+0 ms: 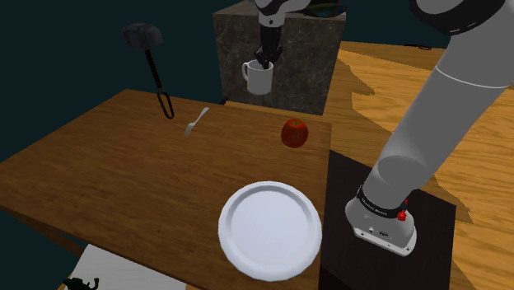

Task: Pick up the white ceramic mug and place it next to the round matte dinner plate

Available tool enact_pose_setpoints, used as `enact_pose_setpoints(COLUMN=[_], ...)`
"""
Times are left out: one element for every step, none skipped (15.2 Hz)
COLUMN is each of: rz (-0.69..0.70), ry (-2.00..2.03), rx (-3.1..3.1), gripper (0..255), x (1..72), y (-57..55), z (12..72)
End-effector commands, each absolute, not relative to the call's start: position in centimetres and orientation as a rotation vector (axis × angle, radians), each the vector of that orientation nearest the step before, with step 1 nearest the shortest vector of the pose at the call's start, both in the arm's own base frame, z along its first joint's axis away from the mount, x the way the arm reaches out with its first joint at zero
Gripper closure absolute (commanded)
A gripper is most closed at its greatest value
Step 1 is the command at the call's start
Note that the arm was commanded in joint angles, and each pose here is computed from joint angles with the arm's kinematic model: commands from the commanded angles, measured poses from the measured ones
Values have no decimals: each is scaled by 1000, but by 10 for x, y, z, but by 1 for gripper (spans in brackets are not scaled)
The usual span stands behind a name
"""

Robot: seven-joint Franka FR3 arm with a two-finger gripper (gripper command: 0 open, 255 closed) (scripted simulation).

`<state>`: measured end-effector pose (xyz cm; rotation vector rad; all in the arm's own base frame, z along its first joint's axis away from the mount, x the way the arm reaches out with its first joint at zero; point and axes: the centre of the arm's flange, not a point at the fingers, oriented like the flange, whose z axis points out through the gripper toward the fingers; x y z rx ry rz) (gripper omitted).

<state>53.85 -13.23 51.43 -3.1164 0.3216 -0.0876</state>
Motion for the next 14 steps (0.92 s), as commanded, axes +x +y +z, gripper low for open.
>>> enact_pose_setpoints(rz=[-88,-88,-88,-88,-88,-88,-88,-88,-88,-88,-88,-88,-88,-88], ry=[322,322,322,322,322,322,322,322,322,322,322,322,322,322], rx=[-3116,-3116,-3116,-3116,-3116,-3116,-3116,-3116,-3116,-3116,-3116,-3116,-3116,-3116], gripper=[255,255,255,255,255,255,255,255,255,255,255,255,255,255], x=[535,530,525,521,516,512,507,503,498,494,489,485,480,476], y=[-120,-108,-95,-83,-71,-58,-46,-34,-21,-9,4,16,28,41], z=[520,520,520,520,520,521,521,521,521,521,521,521,521,521])
